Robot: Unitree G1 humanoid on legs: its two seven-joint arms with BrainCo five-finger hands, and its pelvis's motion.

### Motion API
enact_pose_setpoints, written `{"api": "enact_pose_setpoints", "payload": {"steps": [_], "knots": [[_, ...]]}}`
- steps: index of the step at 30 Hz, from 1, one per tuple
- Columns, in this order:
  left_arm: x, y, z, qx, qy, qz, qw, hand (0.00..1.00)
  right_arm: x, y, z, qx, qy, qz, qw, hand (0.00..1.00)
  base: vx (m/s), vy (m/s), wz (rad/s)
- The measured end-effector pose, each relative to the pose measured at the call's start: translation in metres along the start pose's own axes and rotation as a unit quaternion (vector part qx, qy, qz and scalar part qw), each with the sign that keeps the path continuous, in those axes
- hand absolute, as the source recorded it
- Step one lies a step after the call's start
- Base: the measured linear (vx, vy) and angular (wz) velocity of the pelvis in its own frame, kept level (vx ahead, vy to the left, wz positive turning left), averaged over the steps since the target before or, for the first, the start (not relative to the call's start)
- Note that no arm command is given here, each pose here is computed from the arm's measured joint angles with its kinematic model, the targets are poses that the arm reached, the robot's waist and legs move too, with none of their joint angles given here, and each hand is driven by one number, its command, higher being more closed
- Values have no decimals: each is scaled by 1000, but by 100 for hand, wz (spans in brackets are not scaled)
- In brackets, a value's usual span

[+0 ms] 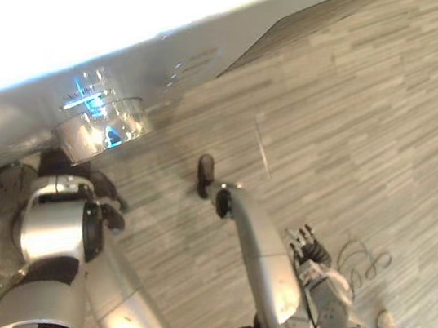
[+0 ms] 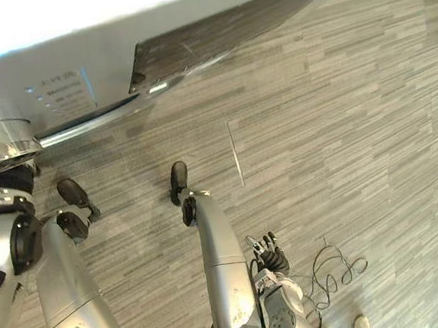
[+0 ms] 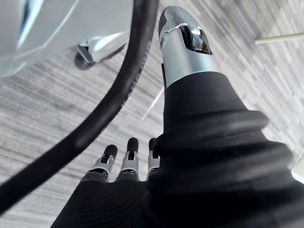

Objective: Pick up the laundry basket with both hands and put the clothes into the washing machine.

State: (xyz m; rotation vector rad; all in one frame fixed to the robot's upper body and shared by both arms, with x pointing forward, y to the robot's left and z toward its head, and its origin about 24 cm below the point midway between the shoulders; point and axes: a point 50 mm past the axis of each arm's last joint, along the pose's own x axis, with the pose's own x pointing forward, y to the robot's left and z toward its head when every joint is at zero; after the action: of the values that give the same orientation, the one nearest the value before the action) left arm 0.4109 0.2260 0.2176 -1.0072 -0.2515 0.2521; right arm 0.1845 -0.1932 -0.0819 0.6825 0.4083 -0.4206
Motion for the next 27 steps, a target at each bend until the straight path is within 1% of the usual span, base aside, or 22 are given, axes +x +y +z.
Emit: {"api": "enact_pose_setpoints", "payload": {"steps": [1,2,3,5,7,8,9,10,11,12,13,14,16,17,18,21,24,26,27], "knots": [[-3,15,-4,-16,0,22,1000,0,0,0,0,-6,1,1,1000,0,48,-58,23],[-8,37,-9,-33,-4,56,998,0,0,1,0,-17,2,6,1000,0,43,-61,20],[-12,48,-10,-41,-7,69,997,0,1,2,0,-21,3,9,1000,0,53,-74,20],[-30,88,-18,-62,-17,111,992,0,1,3,1,-25,3,12,1000,0,67,-86,20],[-43,108,-24,-60,-16,122,991,0,1,3,0,-26,3,13,1000,0,57,-63,27],[-59,128,-33,-53,-10,137,989,0,0,3,0,-26,4,13,1000,0,46,-51,32],[-67,137,-37,-51,-6,144,988,0,0,2,-1,-27,4,12,1000,0,69,-75,41],[-83,154,-46,-39,5,157,987,0,0,1,0,-28,5,11,1000,0,59,-59,35],[-94,165,-54,-32,15,166,985,0,0,1,-1,-29,5,10,1000,0,70,-62,44],[-113,181,-66,-10,34,180,983,0,-1,-3,-1,-30,6,4,1000,0,63,-44,39],[-122,187,-71,-3,43,186,982,0,-2,-7,-2,-32,9,-1,999,0,86,-54,44],[-145,206,-83,11,63,211,975,0,-4,-16,-5,-37,17,-16,999,0,87,-49,36],[-168,222,-92,24,85,232,969,0,-5,-22,-10,-40,27,-27,998,0,95,-56,38],[-187,238,-96,38,101,254,961,0,-6,-25,-12,-40,33,-34,998,0,97,-53,32],[-195,245,-98,44,109,267,957,0,-7,-29,-13,-44,37,-39,998,0,115,-73,26],[-236,275,-112,84,175,314,929,0,-9,-37,-20,-63,58,-53,995,0,69,-48,15],[-255,290,-119,107,218,330,912,0,-13,-47,-29,-70,79,-72,992,0,75,-43,15],[-272,304,-120,126,249,356,892,0,-18,-58,-38,-70,101,-94,988,0,100,-46,14],[-283,313,-119,145,266,375,876,0,-22,-65,-43,-72,116,-109,985,0,78,-28,17]]}}
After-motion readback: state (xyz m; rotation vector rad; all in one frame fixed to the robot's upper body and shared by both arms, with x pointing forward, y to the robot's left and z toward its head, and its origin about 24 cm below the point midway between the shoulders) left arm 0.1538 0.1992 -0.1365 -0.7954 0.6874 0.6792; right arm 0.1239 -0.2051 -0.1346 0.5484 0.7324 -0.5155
